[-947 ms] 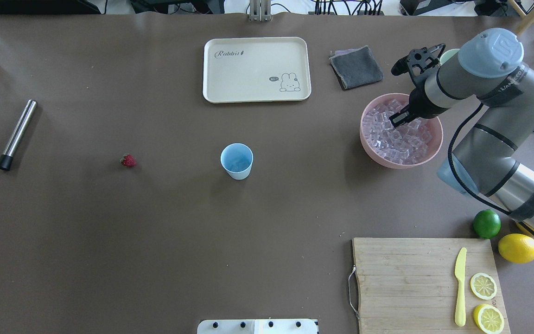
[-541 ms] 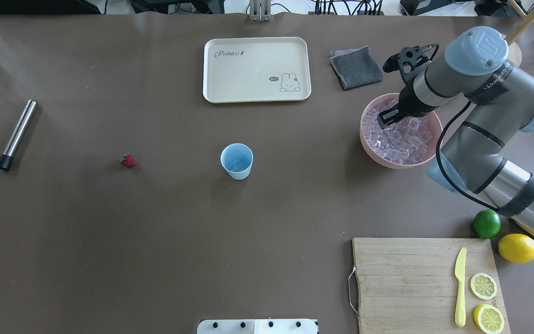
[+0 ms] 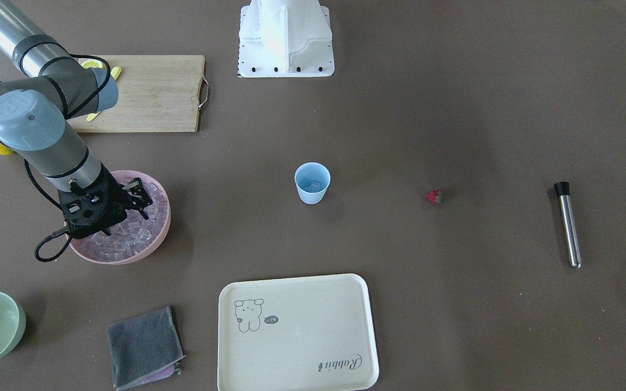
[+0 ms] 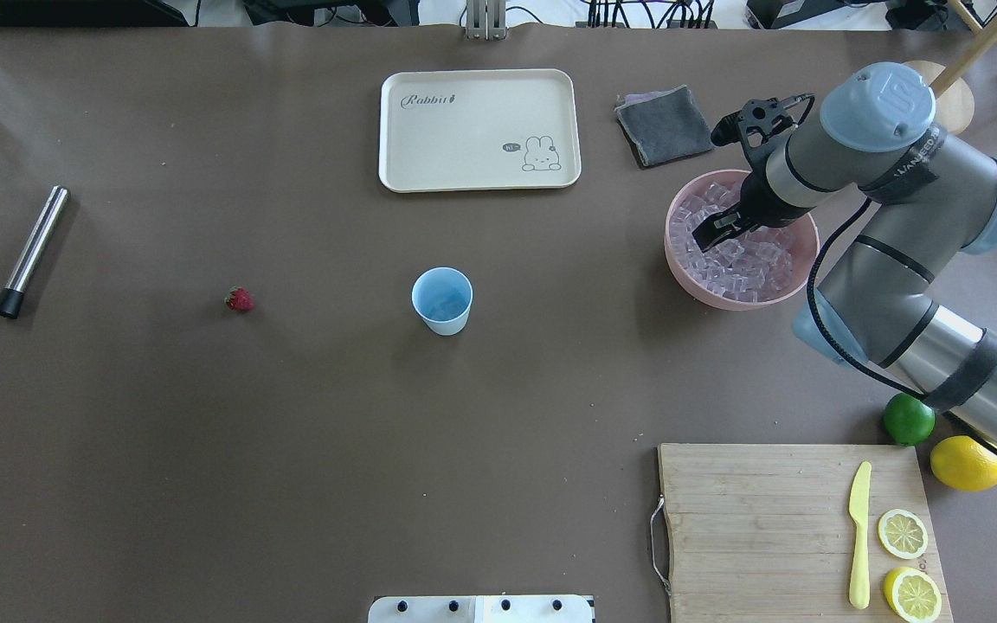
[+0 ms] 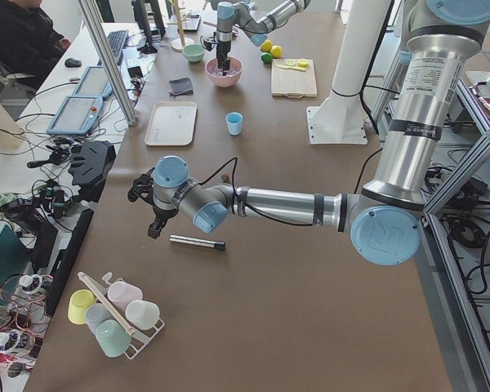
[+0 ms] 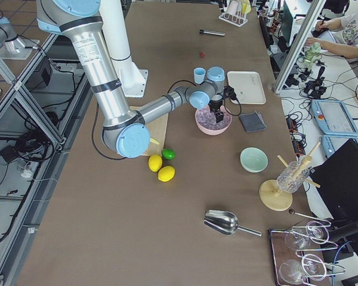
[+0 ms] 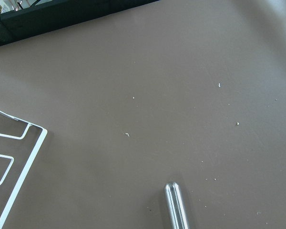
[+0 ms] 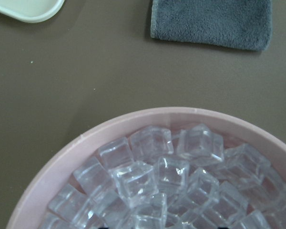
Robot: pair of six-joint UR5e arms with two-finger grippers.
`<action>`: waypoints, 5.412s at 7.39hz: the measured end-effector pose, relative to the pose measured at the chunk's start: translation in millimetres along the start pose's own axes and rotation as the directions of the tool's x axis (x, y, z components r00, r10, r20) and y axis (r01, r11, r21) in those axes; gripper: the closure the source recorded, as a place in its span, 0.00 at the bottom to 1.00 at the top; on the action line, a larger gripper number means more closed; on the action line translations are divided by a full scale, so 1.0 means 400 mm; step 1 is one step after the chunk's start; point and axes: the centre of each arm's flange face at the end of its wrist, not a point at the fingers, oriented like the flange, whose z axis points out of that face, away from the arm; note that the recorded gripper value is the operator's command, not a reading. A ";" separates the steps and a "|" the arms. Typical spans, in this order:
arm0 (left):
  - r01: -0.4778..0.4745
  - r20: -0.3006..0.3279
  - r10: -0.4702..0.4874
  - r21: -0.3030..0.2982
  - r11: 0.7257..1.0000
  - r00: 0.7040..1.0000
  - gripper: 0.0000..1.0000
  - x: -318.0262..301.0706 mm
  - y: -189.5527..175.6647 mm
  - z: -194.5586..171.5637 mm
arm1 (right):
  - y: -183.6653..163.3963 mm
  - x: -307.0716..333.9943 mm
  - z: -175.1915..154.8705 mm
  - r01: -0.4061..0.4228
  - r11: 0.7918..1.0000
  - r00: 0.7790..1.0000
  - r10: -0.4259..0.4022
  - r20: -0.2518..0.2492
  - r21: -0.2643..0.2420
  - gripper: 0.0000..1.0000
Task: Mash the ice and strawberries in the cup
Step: 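Lower the right gripper into the ice and grasp a cube, then carry the ice cube with the right gripper over the light-blue cup, then lower the ice cube into the light-blue cup and release it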
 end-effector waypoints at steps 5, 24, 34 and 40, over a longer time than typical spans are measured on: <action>0.002 -0.003 -0.002 0.013 1.000 1.000 0.03 0.010 -0.001 0.004 | 0.003 0.006 0.002 -0.005 1.000 1.000 0.005 -0.003 -0.001 0.80; 0.028 -0.005 -0.028 -0.003 1.000 1.000 0.03 0.037 -0.004 0.058 | -0.114 -0.991 -0.134 -0.309 0.946 0.951 0.306 0.043 0.097 1.00; 0.032 -0.038 -0.032 0.008 0.999 0.999 0.02 0.106 -0.016 0.078 | -0.129 -0.958 -0.072 -0.343 0.930 0.938 0.348 -0.013 0.128 0.02; 0.022 -0.099 -0.018 0.045 0.999 0.995 0.02 0.547 0.003 0.135 | -0.135 -0.420 -0.233 -0.274 0.956 0.961 0.276 -0.010 0.102 0.02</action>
